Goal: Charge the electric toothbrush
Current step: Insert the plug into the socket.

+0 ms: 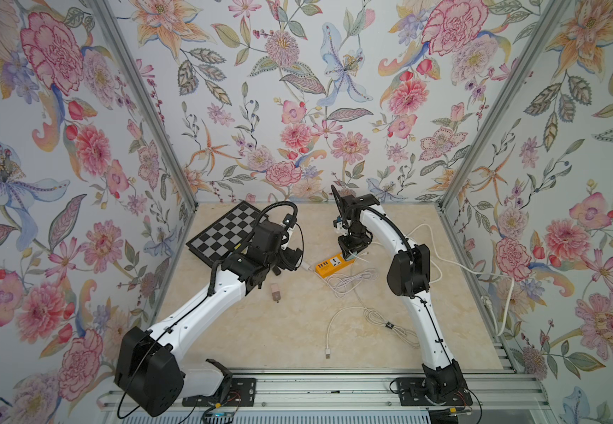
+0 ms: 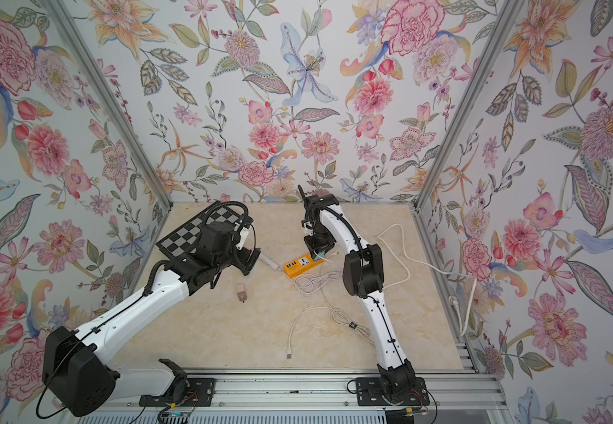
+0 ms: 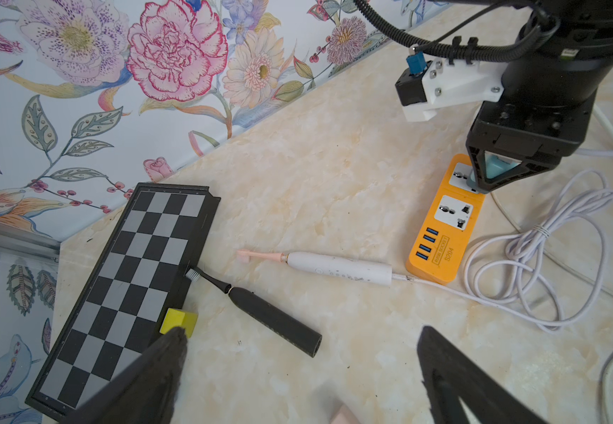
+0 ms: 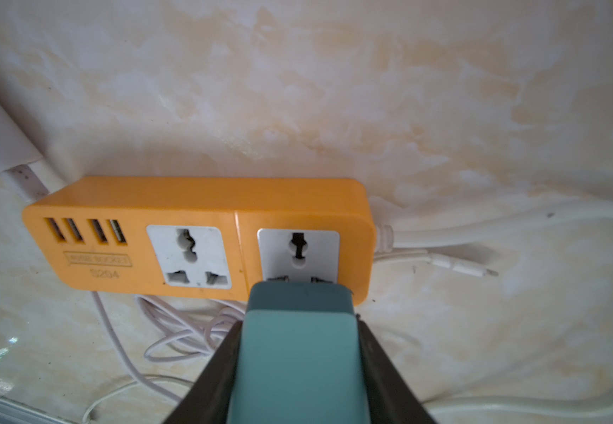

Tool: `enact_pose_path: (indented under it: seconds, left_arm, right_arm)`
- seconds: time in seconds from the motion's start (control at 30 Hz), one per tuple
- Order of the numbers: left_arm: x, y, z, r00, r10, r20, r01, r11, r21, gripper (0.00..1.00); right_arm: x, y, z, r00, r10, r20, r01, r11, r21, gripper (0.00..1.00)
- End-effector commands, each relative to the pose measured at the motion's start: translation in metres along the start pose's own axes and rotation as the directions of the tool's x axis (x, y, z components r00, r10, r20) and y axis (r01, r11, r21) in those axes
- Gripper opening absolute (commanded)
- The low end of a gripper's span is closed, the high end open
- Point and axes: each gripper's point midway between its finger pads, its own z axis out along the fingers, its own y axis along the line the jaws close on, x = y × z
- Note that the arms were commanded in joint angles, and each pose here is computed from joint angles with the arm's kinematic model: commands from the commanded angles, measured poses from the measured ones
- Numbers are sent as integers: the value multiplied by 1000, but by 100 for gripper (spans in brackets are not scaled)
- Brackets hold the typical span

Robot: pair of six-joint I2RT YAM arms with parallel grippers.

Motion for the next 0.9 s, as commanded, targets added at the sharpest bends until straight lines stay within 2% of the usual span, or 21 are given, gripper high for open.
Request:
enact_pose_path:
  seconds: [0.0, 0.2, 0.3, 0.57, 0.7, 0.87]
  left_arm:
    - [6, 0, 2, 1000, -6, -15, 6, 1000, 9, 99]
    - [7, 0, 2, 1000, -6, -17, 6, 1000, 10, 99]
    - [6, 0, 2, 1000, -6, -16, 6, 1000, 8, 99]
    - [5, 1, 1, 1000, -7, -12, 7, 1000, 6, 99]
    - [5, 1, 0, 1000, -8, -10, 8, 1000, 4, 99]
    - [6, 2, 1, 1000, -8, -14, 8, 1000, 2, 99]
  right_arm:
    - [32, -11, 96, 968, 25, -251, -10, 998, 62, 7]
    - [24, -11, 103, 972, 25, -234, -1, 995, 103, 9]
    - [16, -2, 109, 977, 35, -209, -21, 998, 67, 13]
    - [-9, 8, 119, 992, 60, -112, -59, 998, 10, 14]
    - [-10, 8, 128, 993, 23, -118, -12, 996, 92, 16]
    - [-8, 16, 134, 992, -3, -128, 15, 996, 90, 20]
